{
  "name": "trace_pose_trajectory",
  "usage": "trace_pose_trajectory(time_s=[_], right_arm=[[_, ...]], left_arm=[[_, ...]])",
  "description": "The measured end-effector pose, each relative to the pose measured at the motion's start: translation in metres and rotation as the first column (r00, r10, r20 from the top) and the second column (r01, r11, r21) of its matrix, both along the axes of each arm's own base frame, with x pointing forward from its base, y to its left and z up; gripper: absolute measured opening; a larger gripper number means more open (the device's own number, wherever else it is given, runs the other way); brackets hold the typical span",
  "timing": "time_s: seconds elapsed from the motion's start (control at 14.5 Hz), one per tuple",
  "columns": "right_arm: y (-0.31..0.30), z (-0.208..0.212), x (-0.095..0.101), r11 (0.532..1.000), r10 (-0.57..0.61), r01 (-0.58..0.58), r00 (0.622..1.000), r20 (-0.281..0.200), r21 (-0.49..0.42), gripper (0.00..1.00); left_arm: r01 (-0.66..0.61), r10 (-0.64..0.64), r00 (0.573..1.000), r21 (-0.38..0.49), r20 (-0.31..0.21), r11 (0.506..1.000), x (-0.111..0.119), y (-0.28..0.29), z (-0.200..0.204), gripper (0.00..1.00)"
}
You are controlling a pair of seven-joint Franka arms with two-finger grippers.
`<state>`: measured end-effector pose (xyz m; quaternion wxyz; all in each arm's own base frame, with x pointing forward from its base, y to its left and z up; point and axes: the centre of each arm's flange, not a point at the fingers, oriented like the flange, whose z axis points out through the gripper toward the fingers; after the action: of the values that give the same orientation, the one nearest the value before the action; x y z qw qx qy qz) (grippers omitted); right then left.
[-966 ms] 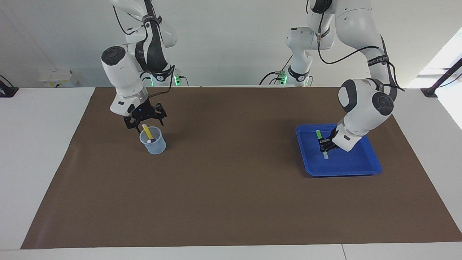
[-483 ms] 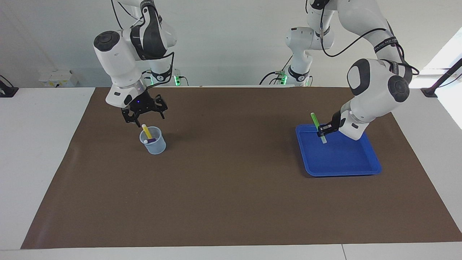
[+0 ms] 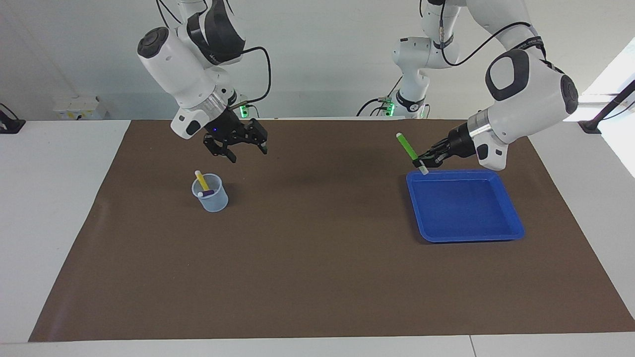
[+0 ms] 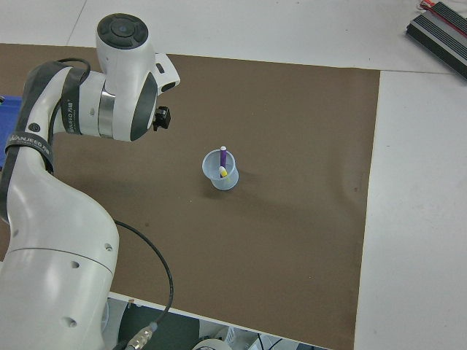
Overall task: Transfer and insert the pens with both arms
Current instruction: 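Lift the green pen with the left gripper while the right gripper approaches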
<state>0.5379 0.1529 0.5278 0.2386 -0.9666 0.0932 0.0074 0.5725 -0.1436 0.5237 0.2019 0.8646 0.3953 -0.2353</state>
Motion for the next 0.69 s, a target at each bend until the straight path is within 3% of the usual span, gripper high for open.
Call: trace_pose_trajectory(time_s=[0.21, 0.41, 0.69], right_arm=[[0.032, 0.015, -0.005, 0.983, -0.158, 0.166, 0.983, -0.094, 0.083, 1.0], [0.076, 0.034, -0.018, 0.966, -0.225, 0.238, 0.967, -0.12, 0.103, 1.0], [0.108, 0.052, -0.03, 0.935, -0.309, 0.326, 0.942, -0.131, 0.136, 1.0]], left_arm=[[-0.138, 0.134, 0.984, -0.023, -0.114, 0.99, -0.007, -0.026, 0.01, 0.17], [-0.26, 0.25, 0.941, -0.018, -0.227, 0.965, -0.013, -0.053, 0.015, 0.17], [-0.375, 0.367, 0.892, 0.021, -0.265, 0.927, -0.028, -0.092, 0.01, 0.17]])
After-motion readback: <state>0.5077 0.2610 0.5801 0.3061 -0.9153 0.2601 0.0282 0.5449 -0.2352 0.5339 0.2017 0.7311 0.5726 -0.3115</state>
